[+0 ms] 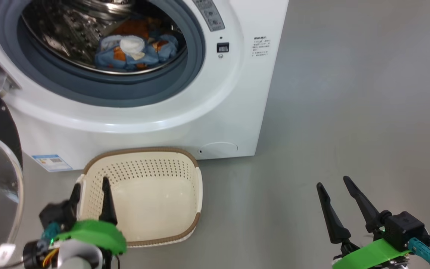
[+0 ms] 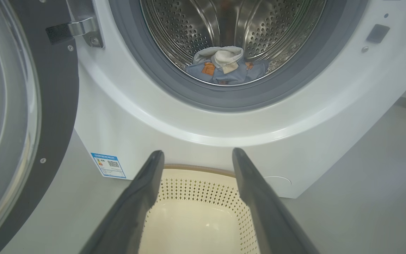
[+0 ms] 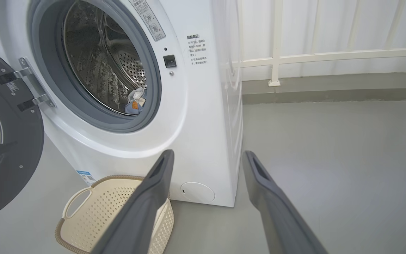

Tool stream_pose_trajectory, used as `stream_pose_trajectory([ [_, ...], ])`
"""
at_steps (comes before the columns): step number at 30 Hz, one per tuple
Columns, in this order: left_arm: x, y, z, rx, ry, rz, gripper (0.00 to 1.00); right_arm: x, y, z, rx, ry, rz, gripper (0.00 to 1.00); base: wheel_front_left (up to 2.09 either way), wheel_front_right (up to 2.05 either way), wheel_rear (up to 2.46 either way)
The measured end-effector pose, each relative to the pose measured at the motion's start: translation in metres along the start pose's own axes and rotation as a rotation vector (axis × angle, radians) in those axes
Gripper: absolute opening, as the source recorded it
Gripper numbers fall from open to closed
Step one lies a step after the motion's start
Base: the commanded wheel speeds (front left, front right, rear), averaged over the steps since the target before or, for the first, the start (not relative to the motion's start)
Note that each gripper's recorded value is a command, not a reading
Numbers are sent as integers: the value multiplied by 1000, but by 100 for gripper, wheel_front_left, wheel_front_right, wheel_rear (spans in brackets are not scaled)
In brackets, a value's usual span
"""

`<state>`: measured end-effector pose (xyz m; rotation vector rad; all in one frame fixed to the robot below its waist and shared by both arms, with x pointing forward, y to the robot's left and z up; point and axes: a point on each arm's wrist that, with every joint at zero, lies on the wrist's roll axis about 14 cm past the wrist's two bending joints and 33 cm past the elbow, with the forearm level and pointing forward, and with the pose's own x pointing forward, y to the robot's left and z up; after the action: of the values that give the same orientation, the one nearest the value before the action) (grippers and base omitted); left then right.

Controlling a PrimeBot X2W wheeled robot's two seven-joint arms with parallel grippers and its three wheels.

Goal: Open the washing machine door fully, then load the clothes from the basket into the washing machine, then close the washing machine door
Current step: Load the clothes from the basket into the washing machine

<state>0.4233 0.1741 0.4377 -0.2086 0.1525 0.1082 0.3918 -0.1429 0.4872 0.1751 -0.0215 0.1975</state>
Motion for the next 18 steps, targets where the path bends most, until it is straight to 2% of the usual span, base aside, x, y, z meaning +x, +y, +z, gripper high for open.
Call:
stream_pose_trajectory([
  [9, -41, 16, 11, 0, -59, 32, 100, -17, -7, 16, -20, -39, -30, 100, 0, 0, 0],
  [18, -73, 16, 24, 19, -118, 17, 100, -33, -6, 23, -34, -57, -35, 100, 0, 0, 0],
])
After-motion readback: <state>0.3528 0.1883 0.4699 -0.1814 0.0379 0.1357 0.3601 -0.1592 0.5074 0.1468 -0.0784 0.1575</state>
